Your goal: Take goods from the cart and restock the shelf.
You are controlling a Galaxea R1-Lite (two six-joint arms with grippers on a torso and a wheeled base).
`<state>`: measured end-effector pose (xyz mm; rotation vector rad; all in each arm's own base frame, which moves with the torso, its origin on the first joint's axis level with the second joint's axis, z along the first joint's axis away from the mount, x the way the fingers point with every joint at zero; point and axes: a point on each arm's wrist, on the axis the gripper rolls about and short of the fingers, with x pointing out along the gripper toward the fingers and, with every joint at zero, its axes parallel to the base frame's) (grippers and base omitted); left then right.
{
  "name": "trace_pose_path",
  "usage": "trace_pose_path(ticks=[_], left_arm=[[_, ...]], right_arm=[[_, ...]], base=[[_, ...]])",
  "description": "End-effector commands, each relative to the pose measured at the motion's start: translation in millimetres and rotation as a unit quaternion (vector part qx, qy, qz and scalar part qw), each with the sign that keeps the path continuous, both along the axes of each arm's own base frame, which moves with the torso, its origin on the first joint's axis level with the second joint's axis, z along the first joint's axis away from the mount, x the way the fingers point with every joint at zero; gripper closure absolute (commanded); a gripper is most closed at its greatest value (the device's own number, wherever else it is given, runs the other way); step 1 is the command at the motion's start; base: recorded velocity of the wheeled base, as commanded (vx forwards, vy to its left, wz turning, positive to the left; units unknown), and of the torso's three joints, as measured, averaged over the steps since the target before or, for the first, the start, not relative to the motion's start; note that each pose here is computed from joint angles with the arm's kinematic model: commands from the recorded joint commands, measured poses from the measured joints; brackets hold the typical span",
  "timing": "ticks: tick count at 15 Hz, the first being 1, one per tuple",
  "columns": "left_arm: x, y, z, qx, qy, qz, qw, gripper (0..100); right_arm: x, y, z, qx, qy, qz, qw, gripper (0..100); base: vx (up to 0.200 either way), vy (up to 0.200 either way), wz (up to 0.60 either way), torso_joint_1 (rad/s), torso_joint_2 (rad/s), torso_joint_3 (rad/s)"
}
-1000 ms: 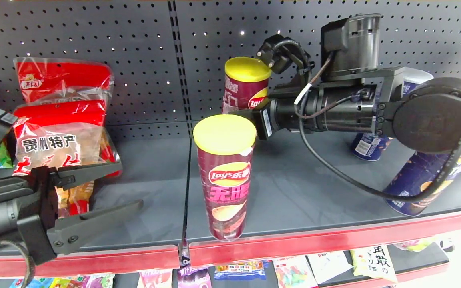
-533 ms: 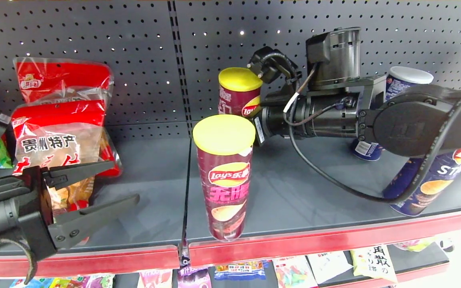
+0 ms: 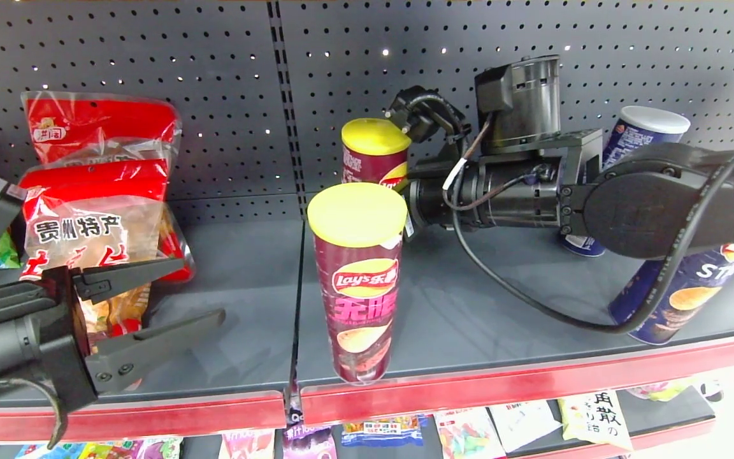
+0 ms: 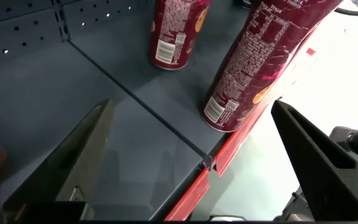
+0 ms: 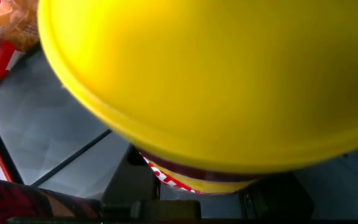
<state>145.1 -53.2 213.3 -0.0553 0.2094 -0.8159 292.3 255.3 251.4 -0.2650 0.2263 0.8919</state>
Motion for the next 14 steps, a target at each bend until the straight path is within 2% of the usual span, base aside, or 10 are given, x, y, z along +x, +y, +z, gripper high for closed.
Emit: trace_pose_path(ticks=[1, 5, 6, 14], left_arm=[[1, -0.3, -0.8, 0.001, 0.002, 0.0, 1.0, 0], [4, -1.2, -2.3, 0.002, 0.007, 0.0, 1.0, 0], [4, -1.2, -2.3, 0.002, 0.007, 0.0, 1.0, 0], [7, -2.0, -4.0, 0.005, 0.012, 0.0, 0.9999, 0]], right_arm=[[0, 0, -2, -0.002, 0.003, 0.0, 1.0, 100], [-4, 5, -4, 0.003, 0.014, 0.005, 1.0, 100], [-4, 6, -5, 0.005, 0.018, 0.005, 1.0, 0], [-13, -4, -2, 0.001, 0.017, -0.008, 1.0, 0]], base=[[0.0, 0.0, 0.0, 0.0, 0.0, 0.0], [0.0, 0.0, 0.0, 0.0, 0.0, 0.0], [0.0, 0.0, 0.0, 0.0, 0.0, 0.0], [0.0, 0.0, 0.0, 0.0, 0.0, 0.0]])
